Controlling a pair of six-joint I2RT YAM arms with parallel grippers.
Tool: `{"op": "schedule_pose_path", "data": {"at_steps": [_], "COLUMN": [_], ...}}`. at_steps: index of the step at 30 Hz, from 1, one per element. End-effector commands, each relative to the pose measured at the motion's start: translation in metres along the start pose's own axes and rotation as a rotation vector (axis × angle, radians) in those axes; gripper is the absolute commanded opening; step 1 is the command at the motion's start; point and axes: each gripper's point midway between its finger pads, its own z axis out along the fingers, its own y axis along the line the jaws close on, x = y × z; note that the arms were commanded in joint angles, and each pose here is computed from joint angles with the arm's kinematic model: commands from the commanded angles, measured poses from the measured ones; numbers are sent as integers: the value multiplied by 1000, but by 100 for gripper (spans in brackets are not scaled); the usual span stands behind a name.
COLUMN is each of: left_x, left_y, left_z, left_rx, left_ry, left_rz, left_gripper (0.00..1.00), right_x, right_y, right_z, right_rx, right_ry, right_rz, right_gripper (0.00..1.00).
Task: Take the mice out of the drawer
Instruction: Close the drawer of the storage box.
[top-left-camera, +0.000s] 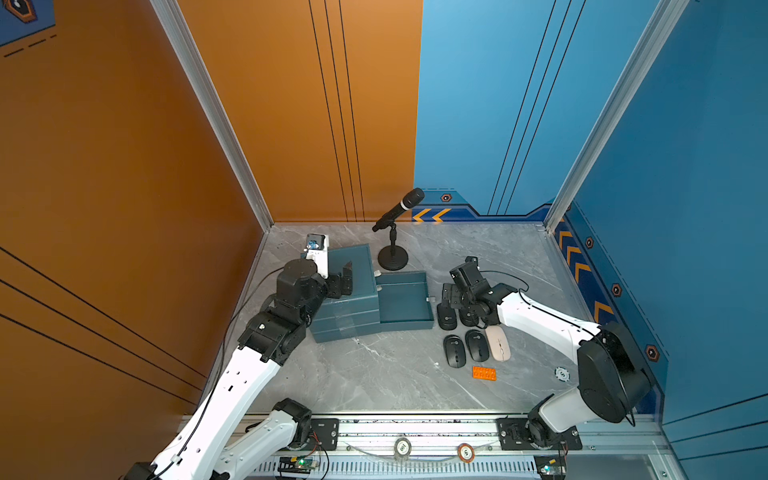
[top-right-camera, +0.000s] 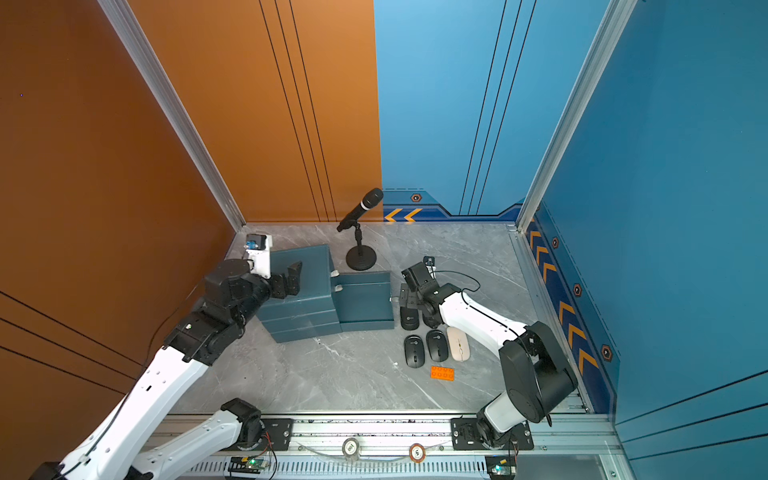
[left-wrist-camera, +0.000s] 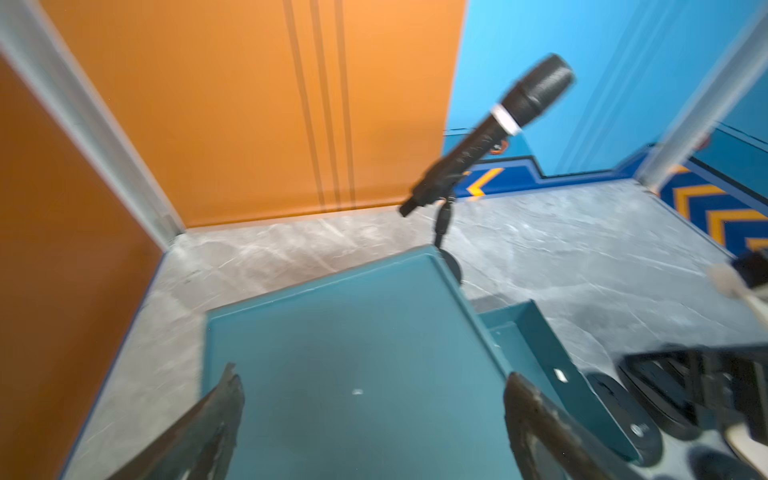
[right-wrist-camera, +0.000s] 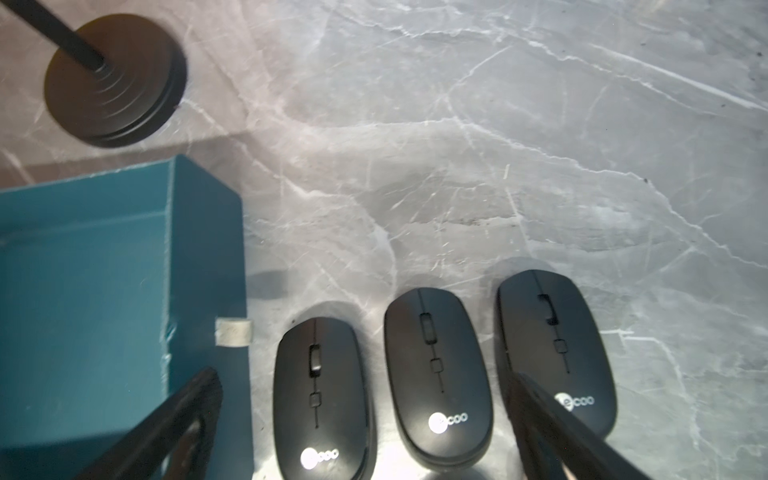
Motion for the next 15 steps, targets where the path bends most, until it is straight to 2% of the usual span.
{"op": "schedule_pose_path", "data": {"at_steps": [1,6,10,15], "left_x": [12,29,48,63], "left_y": [38,80,89,87], "left_z": [-8,-8,2,11], "left_rx": [-143,-244,-183,-144], "left_ry": [97,182,251,304], "left_rz": [-36,-163,-303,-351], "left_gripper": [98,98,98,98], "right_x": [-13,-16,-13,-8], "right_y": [1,-3,4,12], "right_z": [1,18,31,47], "right_rx": [-16,-1,-9,-11], "right_ry": [-19,19,65,104], "right_rz": [38,36,8,-11], "right_gripper": [100,100,100,100]}}
